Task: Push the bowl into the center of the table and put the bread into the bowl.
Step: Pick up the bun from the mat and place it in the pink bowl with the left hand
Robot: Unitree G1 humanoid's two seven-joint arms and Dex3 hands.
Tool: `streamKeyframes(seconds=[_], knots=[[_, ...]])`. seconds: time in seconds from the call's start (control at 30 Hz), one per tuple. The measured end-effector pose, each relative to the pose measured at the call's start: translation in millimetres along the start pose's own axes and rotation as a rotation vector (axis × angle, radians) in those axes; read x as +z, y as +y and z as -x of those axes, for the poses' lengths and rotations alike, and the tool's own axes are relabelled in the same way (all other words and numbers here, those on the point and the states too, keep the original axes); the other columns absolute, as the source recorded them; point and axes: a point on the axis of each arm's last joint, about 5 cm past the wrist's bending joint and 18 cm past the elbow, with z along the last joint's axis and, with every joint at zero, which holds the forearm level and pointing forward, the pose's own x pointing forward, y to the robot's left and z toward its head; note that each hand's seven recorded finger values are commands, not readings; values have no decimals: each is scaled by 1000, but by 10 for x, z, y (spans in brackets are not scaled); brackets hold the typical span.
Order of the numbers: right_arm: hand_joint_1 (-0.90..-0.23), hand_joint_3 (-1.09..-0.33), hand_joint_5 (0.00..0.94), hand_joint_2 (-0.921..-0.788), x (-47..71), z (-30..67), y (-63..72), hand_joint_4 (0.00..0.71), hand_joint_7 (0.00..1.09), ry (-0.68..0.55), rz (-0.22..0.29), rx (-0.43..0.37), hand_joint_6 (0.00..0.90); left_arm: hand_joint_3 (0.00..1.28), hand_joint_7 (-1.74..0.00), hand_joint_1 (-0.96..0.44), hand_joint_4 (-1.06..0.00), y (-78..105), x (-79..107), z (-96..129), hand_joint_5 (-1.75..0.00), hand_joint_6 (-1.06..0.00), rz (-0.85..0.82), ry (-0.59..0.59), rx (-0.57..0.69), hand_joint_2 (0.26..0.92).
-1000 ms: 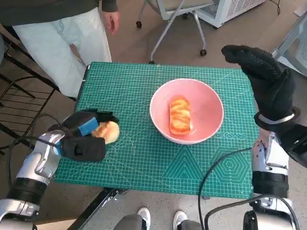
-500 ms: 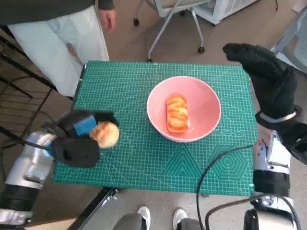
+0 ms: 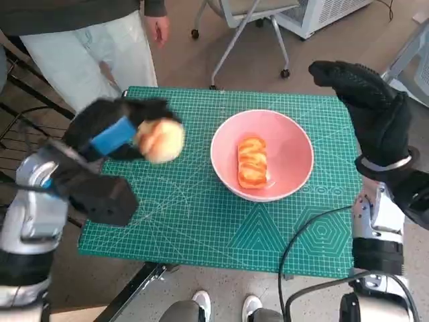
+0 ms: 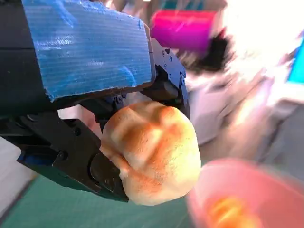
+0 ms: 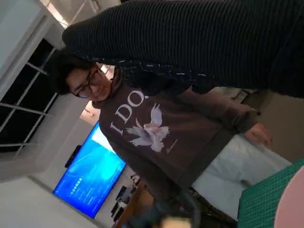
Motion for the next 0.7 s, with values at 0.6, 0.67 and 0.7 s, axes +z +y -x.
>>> streamKeyframes(seconds=[0.6,0.67,0.7], knots=[[-685,-686,1,-921,19,-28,2,166,456,-10,24,19,-1,8,-1083,2,-807,-203,525,-930,-1065,-676,45,-216,-43,914],[-685,-683,1,-921,22,-27,-2,166,457,-11,28,19,-1,17,-1097,2,-787,-272,556,-1004,-1087,-663,57,-219,-62,917],[-684,-680,2,-921,24,-26,-5,168,457,-12,29,18,0,27,-1110,2,-764,-307,565,-1032,-1106,-656,60,-218,-73,918]])
